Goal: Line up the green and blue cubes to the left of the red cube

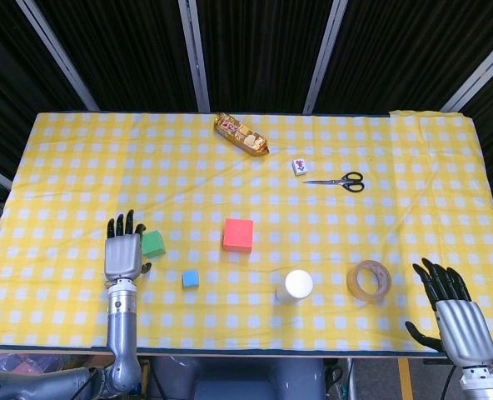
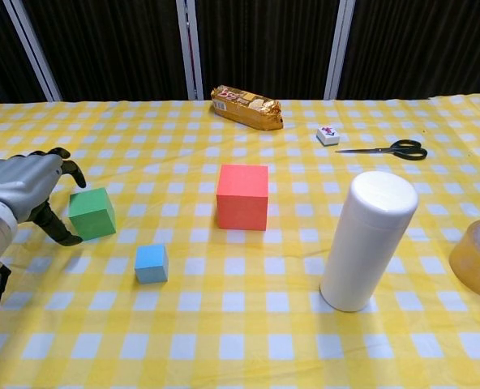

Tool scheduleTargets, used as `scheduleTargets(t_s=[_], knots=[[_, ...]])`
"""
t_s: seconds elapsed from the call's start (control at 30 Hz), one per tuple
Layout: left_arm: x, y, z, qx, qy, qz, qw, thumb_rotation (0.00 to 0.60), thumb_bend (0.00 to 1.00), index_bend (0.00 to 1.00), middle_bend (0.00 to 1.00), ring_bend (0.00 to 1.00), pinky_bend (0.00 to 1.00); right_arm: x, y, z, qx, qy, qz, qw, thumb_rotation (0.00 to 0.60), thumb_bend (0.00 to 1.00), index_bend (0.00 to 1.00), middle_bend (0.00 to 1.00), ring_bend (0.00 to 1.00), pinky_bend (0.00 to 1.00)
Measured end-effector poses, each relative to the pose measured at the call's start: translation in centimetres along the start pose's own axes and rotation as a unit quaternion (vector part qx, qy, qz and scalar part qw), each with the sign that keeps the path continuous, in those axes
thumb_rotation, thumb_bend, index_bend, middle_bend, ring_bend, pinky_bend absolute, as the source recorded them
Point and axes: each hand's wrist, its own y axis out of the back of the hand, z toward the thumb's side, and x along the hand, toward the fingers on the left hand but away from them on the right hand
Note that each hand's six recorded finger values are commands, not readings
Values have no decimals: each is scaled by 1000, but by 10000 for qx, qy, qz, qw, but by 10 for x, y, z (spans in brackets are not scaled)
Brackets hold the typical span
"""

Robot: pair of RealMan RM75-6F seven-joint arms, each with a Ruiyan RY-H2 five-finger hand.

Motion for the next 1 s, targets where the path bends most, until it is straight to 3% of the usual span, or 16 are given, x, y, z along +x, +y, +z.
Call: scheduleTargets(t_s=[0.63, 1.0], knots=[[2, 2, -5, 197, 191, 307, 9992, 600, 145, 307, 0, 0, 0, 5, 1, -1, -77, 4, 28, 10000, 600, 282, 50, 0, 0, 0], [5, -5, -1, 417, 253, 250, 9985, 600, 147, 310, 3, 0, 0, 4, 0, -1, -110, 26, 68, 9999, 600, 282, 50, 0, 0, 0]])
